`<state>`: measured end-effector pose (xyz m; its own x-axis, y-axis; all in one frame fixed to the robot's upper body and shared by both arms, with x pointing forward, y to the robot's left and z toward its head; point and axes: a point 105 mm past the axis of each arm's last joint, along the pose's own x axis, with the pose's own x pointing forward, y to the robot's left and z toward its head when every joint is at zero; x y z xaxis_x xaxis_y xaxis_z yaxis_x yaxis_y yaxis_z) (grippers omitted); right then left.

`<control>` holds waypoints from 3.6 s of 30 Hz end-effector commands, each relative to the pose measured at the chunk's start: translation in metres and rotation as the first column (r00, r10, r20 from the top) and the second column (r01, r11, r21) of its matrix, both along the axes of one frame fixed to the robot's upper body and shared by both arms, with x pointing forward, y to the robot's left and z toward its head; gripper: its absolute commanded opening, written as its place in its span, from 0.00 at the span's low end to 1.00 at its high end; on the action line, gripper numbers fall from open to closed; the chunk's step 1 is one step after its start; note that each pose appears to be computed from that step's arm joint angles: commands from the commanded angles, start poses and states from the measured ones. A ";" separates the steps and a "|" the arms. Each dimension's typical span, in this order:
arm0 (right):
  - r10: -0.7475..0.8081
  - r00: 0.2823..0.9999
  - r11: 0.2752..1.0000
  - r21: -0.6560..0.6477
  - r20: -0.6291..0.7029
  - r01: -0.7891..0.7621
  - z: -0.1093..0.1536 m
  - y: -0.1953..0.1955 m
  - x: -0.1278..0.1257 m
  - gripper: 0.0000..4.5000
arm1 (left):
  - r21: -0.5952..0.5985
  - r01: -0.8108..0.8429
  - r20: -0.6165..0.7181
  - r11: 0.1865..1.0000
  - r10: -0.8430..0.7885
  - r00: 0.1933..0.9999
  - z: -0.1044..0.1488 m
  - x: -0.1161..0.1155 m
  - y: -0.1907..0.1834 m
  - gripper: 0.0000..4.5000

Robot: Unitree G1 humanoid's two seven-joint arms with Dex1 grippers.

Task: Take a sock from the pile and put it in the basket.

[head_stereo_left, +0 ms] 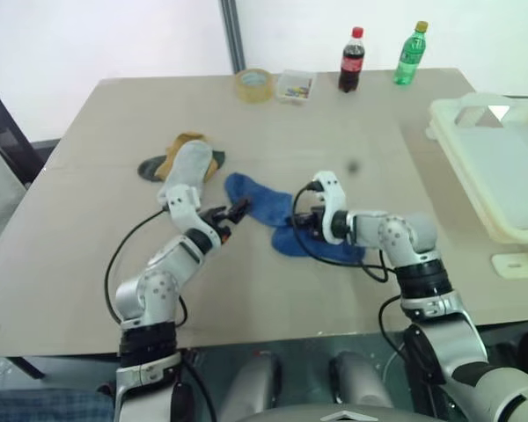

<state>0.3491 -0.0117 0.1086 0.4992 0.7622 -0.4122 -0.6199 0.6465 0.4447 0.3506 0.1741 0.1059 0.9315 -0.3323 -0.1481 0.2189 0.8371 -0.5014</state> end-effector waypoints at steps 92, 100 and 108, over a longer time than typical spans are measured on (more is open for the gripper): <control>-0.032 0.990 0.954 -0.290 0.135 0.070 0.041 -0.137 -0.061 0.00 | -0.040 0.273 0.052 0.961 -0.271 0.961 0.013 -0.069 -0.099 0.01; -0.024 0.990 0.953 -0.296 0.136 0.064 0.041 -0.136 -0.061 0.00 | -0.059 0.242 0.078 0.969 -0.237 0.968 0.011 -0.074 -0.101 0.01; -0.036 0.982 0.954 -0.287 0.183 0.088 0.052 -0.136 -0.054 0.00 | -0.061 0.221 0.096 0.974 -0.214 0.972 0.010 -0.079 -0.099 0.01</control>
